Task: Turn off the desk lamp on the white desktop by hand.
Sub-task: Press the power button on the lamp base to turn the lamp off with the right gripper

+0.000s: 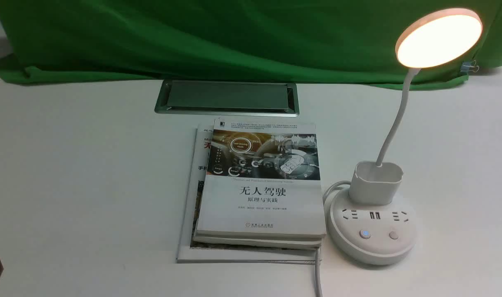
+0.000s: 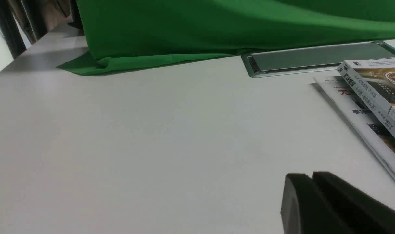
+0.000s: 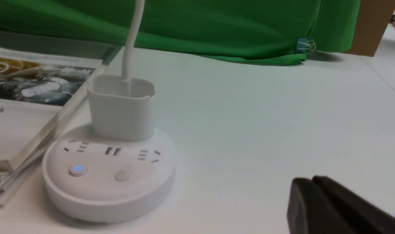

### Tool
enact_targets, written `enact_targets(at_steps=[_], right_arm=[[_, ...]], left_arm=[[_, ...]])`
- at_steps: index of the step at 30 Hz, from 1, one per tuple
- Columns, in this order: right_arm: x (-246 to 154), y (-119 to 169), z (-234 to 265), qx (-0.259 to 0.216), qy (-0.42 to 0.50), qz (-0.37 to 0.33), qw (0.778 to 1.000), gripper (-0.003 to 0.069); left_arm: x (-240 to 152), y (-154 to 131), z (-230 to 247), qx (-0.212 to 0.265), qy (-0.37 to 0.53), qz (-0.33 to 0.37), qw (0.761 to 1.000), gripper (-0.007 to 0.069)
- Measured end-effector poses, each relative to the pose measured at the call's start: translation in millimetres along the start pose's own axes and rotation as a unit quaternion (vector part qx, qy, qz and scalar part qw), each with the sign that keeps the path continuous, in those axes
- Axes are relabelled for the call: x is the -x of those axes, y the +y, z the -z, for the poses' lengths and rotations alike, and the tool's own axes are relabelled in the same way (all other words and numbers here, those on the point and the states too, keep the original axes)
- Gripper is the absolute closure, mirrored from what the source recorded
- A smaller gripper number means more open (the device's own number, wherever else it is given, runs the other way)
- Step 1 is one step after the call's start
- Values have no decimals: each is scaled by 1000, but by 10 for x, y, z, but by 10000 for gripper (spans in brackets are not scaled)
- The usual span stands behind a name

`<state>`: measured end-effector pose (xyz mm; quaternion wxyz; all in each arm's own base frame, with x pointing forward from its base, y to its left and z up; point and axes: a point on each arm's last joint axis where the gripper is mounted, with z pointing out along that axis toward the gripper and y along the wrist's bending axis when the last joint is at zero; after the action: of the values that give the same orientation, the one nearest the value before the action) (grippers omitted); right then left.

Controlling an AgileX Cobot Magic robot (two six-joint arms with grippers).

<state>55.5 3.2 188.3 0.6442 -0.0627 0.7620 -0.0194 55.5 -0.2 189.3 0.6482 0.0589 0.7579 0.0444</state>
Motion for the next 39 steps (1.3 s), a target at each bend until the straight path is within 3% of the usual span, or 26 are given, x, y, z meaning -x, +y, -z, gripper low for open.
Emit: enact_targets(at_steps=[21, 31, 33, 35, 39], right_arm=[[0, 0, 0, 0, 0, 1, 1000, 610], [72, -15, 3, -9, -39, 33, 999, 610], [79, -14, 4, -8, -44, 7, 999, 610], [95, -9, 5, 0, -53, -103, 993, 610], [136, -12, 10, 17, -74, -305, 949, 610]], left_arm=[[0, 0, 0, 0, 0, 0, 1000, 606], [0, 0, 0, 0, 0, 0, 1000, 606], [0, 0, 0, 0, 0, 0, 1000, 606], [0, 0, 0, 0, 0, 0, 1000, 606], [0, 0, 0, 0, 0, 0, 1000, 606]])
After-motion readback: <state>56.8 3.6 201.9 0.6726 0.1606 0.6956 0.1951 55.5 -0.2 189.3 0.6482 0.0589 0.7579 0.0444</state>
